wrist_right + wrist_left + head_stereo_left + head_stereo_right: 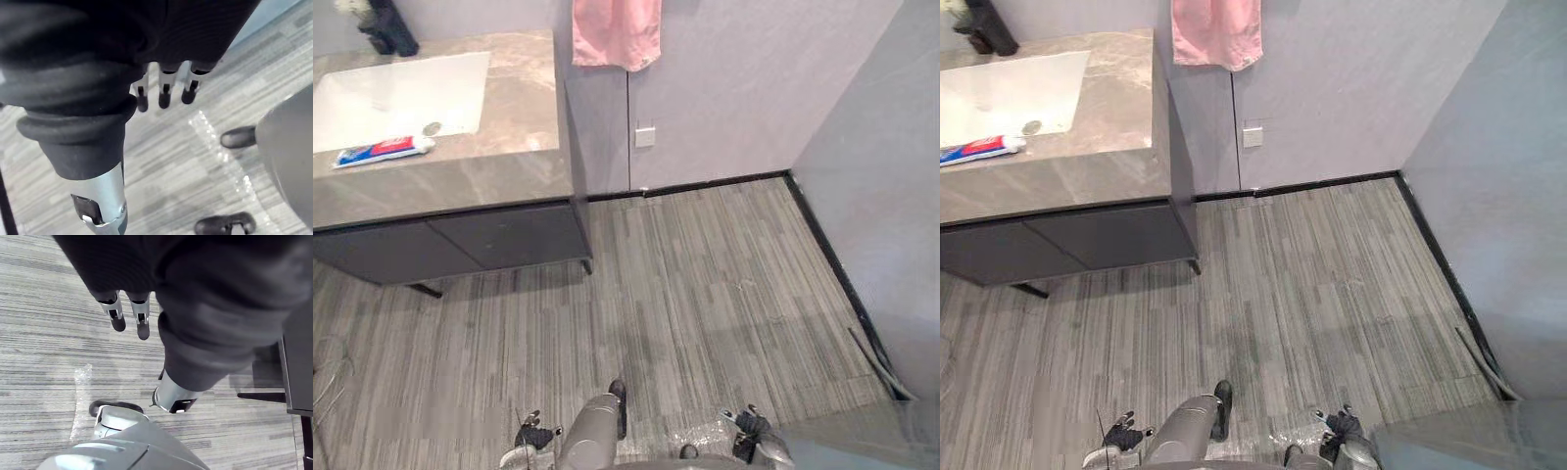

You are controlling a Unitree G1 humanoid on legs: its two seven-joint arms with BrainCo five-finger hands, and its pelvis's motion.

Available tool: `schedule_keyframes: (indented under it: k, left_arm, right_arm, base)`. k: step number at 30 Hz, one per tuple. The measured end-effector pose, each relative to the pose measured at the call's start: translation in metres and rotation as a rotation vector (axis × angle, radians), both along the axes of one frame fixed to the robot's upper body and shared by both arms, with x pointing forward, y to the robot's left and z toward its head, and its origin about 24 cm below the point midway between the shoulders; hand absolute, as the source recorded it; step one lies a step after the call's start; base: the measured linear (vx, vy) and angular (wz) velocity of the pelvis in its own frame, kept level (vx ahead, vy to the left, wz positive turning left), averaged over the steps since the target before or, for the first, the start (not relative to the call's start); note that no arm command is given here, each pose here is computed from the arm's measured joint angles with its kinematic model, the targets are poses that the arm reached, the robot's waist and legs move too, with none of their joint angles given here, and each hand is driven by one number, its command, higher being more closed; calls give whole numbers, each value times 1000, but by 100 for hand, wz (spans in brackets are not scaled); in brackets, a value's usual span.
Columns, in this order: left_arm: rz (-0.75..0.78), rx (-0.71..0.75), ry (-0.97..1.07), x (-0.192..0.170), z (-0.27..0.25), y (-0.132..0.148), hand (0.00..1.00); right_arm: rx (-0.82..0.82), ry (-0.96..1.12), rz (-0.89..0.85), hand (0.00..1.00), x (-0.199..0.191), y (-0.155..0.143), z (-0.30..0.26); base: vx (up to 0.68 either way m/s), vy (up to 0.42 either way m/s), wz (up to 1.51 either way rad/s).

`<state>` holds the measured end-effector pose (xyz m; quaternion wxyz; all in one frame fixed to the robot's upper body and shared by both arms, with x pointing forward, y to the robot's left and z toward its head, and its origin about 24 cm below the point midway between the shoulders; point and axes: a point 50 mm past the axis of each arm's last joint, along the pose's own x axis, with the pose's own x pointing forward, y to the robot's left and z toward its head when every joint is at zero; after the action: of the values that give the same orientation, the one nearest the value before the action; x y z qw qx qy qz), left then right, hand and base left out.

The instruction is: Organize washtable

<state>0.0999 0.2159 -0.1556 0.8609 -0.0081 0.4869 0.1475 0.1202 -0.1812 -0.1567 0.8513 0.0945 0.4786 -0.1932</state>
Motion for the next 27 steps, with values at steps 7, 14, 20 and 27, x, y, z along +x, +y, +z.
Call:
schedule_keyframes:
  k: [7,14,20,27]
  left_arm:
    - [-5,-2,9,-3,-1,-1,0]
    - [-17,-5,-12,6,1,-4,0]
    - [14,-41,-39,8,0,-17,0]
    - [63,-31,-102,18,7,-7,0]
  right_arm:
    - [0,-34,108,0,17,10,4]
    - [-34,-59,162,0,29,6,9]
    - [-71,-51,155,0,26,-10,10]
    - [-32,-51,139,0,25,2,8]
  base:
    - [392,155,-53]
    - [330,-32,-1]
    - [413,-236,47]
    - [309,-151,26]
